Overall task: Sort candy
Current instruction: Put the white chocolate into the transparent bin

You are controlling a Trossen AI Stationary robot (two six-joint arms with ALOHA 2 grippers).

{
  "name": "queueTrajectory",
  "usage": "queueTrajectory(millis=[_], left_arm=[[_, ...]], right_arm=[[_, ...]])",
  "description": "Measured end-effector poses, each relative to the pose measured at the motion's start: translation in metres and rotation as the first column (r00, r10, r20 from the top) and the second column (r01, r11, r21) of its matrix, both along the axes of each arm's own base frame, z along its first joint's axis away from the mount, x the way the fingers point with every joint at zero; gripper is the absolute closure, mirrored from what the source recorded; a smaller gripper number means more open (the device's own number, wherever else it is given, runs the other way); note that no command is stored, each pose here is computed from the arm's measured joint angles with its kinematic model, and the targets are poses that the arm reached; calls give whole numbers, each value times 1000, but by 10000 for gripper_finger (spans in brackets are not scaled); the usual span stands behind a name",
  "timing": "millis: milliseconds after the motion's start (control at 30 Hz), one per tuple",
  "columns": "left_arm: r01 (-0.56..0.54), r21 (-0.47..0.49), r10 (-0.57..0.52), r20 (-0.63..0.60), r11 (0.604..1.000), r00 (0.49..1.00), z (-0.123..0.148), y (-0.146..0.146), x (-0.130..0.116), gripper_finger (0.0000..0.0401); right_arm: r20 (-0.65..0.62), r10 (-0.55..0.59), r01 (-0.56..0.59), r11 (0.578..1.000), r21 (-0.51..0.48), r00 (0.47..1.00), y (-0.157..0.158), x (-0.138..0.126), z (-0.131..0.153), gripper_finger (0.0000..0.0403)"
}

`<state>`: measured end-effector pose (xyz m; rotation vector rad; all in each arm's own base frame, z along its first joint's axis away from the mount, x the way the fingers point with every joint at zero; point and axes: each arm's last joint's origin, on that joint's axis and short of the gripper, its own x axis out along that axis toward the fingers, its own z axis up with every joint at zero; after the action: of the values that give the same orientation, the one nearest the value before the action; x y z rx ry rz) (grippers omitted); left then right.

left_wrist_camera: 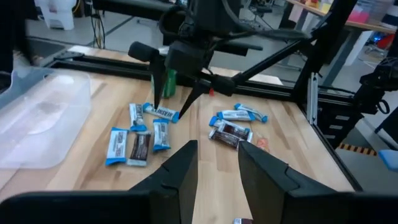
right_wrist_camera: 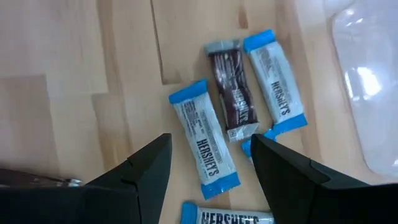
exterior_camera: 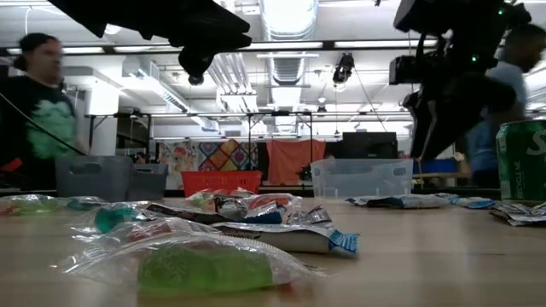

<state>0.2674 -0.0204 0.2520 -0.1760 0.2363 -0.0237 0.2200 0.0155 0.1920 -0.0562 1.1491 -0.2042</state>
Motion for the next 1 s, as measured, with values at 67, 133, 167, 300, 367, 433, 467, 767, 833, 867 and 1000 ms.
queueTrajectory(millis=[67,133,167,300,367,433,467,767,833,867,1000], left_arm=[[0,-2,0,1,1000,1000,-1,0,1,303],[0,-2,0,2,1000,1000,0,0,1,303],[0,-2,0,3,1000,1000,0,0,1,303],[0,-2,0,2,1000,1000,0,0,1,303],[0,-1,0,2,1000,1000,0,0,1,303],[0,1,0,0,1000,1000,0,0,1,303],[0,1,0,1,1000,1000,0,0,1,303],[0,2,0,1,1000,1000,0,0,1,303],[0,2,0,0,1000,1000,0,0,1,303],[0,2,0,1,1000,1000,0,0,1,303],[0,1,0,0,1000,1000,0,0,1,303]], right_arm=[[-20,-3,3,1000,-8,1000,0,3,-5,188],[-53,-3,3,1000,-12,999,0,7,-13,188],[-68,-2,1,1000,-14,998,0,8,-16,188],[-120,4,-8,999,-31,993,0,13,-29,188],[-146,5,-11,999,-40,989,0,15,-36,188],[-154,6,-14,999,-50,988,0,18,-41,188],[-161,8,-17,998,-55,987,0,19,-43,188],[-186,-2,-4,999,-35,983,-6,26,-56,215],[-187,1,-3,1000,-12,982,-7,27,-57,241],[-186,4,-5,1000,-4,983,-8,27,-57,256],[-174,11,-10,1000,7,985,-8,26,-54,319]])
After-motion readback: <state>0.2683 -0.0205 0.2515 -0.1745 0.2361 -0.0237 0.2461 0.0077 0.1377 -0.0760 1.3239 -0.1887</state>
